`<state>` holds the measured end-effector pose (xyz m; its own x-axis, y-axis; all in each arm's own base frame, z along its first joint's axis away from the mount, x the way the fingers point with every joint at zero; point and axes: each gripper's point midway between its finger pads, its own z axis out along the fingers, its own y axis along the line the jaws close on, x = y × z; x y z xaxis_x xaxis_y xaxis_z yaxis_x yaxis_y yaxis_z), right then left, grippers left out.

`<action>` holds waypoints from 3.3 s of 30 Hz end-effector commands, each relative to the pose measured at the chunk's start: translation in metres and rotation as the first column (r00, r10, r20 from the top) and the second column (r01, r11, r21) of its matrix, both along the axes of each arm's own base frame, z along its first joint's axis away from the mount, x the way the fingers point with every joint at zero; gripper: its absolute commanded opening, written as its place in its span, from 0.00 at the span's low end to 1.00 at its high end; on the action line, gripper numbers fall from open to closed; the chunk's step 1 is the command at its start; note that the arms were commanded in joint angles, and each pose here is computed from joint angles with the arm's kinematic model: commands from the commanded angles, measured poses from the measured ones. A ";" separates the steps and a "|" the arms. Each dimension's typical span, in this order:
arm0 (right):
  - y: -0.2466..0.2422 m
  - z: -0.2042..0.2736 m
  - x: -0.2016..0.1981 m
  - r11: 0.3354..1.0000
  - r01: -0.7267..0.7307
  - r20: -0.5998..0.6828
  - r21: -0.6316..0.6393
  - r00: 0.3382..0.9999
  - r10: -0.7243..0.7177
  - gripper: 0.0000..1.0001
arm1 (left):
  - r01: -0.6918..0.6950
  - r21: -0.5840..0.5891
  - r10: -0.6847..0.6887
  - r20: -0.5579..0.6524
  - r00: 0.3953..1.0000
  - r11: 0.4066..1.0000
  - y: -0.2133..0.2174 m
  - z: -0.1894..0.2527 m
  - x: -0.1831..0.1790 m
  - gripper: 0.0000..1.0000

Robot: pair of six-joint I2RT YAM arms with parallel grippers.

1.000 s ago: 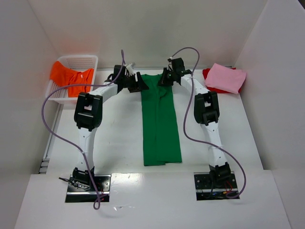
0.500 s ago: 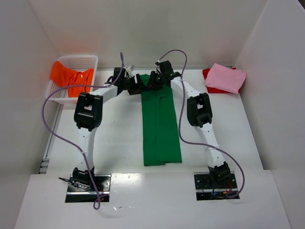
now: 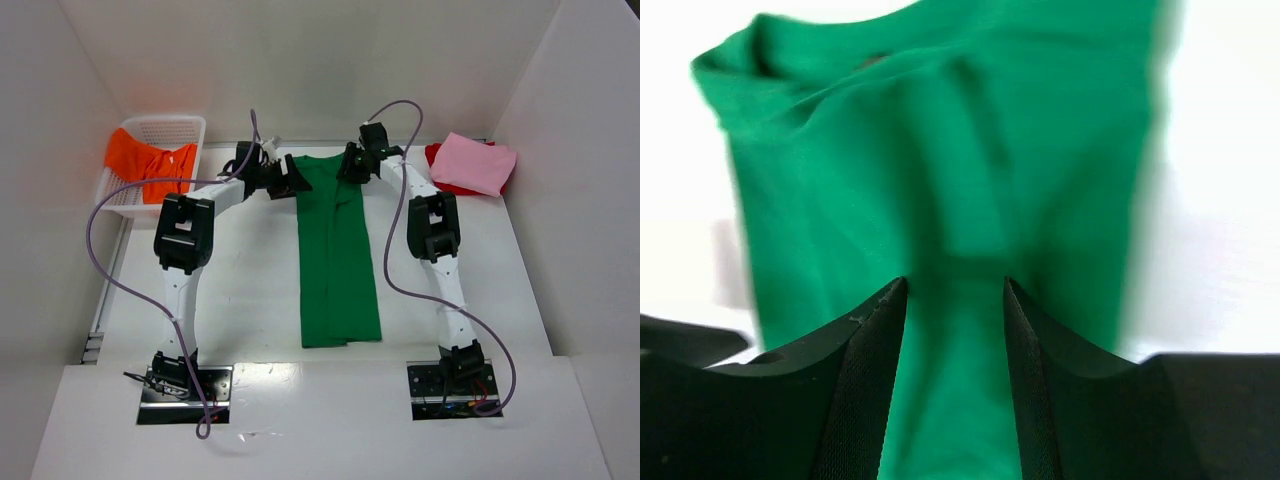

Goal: Fold and stack the t-shirts
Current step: Rotate the tshirt 90 degrees

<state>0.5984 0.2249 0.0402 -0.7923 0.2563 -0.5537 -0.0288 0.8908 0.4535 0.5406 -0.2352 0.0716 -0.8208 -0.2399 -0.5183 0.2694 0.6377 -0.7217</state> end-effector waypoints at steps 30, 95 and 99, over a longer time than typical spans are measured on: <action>0.000 0.032 -0.005 0.990 -0.088 0.048 0.110 0.995 0.083 0.00 | 0.070 -0.073 -0.061 0.125 0.990 0.995 -0.011 0.062 0.012 0.85; 0.120 0.083 -0.061 0.946 -0.269 0.078 0.182 0.963 0.259 0.57 | -0.177 -0.008 0.176 -0.104 0.979 0.984 -0.013 -0.006 0.055 0.32; 0.107 0.125 -0.067 0.947 -0.262 0.148 0.187 0.960 0.237 0.58 | -0.206 -0.006 0.204 -0.101 0.974 0.979 0.002 -0.004 0.060 0.31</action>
